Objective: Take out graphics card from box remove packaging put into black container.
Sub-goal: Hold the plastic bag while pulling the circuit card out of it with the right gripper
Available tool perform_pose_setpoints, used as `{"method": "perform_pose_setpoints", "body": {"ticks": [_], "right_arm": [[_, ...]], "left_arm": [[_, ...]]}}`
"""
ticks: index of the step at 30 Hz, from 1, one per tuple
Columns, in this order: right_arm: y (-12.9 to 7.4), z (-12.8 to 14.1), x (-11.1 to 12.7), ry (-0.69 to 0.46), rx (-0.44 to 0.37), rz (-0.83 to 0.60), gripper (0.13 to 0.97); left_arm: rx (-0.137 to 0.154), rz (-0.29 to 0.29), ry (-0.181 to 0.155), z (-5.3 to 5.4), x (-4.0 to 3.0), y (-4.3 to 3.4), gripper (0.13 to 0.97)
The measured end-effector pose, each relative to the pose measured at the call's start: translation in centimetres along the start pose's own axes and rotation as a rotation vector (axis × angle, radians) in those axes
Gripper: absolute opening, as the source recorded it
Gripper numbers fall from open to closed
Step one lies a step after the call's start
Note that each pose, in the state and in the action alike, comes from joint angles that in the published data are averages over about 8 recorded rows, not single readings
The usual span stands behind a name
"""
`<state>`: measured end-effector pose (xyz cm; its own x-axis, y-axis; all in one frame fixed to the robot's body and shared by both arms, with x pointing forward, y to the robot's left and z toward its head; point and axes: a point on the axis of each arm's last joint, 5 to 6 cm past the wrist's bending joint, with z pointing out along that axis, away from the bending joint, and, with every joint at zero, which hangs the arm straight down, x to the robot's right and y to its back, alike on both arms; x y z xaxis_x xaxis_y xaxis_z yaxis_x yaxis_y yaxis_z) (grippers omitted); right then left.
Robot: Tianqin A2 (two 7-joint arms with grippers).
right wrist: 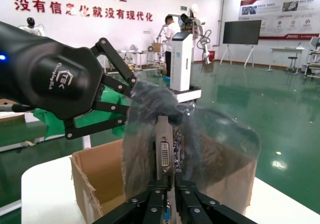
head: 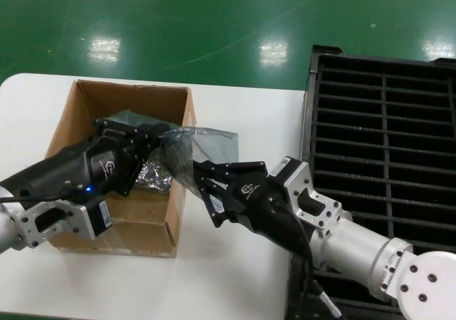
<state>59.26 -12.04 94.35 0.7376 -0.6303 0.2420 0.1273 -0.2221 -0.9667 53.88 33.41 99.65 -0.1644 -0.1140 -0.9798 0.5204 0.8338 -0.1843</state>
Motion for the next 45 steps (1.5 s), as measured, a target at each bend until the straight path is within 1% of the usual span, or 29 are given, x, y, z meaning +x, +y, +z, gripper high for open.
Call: {"method": "perform_pose_setpoints", "body": {"ticks": [9, 20, 31, 39, 40, 45], "right_arm": [[0.0, -1.5, -0.5, -0.002, 0.003, -0.002, 0.140], [0.1, -2.5, -1.1, -0.010, -0.005, -0.008, 0.136], [-0.1, -2.0, -0.9, 0.005, -0.004, -0.014, 0.156], [0.0, -1.3, -0.5, 0.015, -0.008, -0.019, 0.243], [0.0, -1.2, -0.5, 0.015, -0.008, -0.019, 0.243], [0.3, -0.6, -0.5, 0.020, -0.011, -0.010, 0.333]], "left_arm": [[0.000, 0.000, 0.000, 0.0, 0.00, 0.00, 0.140], [0.000, 0.000, 0.000, 0.0, 0.00, 0.00, 0.140], [0.000, 0.000, 0.000, 0.0, 0.00, 0.00, 0.140], [0.000, 0.000, 0.000, 0.0, 0.00, 0.00, 0.140], [0.000, 0.000, 0.000, 0.0, 0.00, 0.00, 0.140], [0.000, 0.000, 0.000, 0.0, 0.00, 0.00, 0.140]]}}
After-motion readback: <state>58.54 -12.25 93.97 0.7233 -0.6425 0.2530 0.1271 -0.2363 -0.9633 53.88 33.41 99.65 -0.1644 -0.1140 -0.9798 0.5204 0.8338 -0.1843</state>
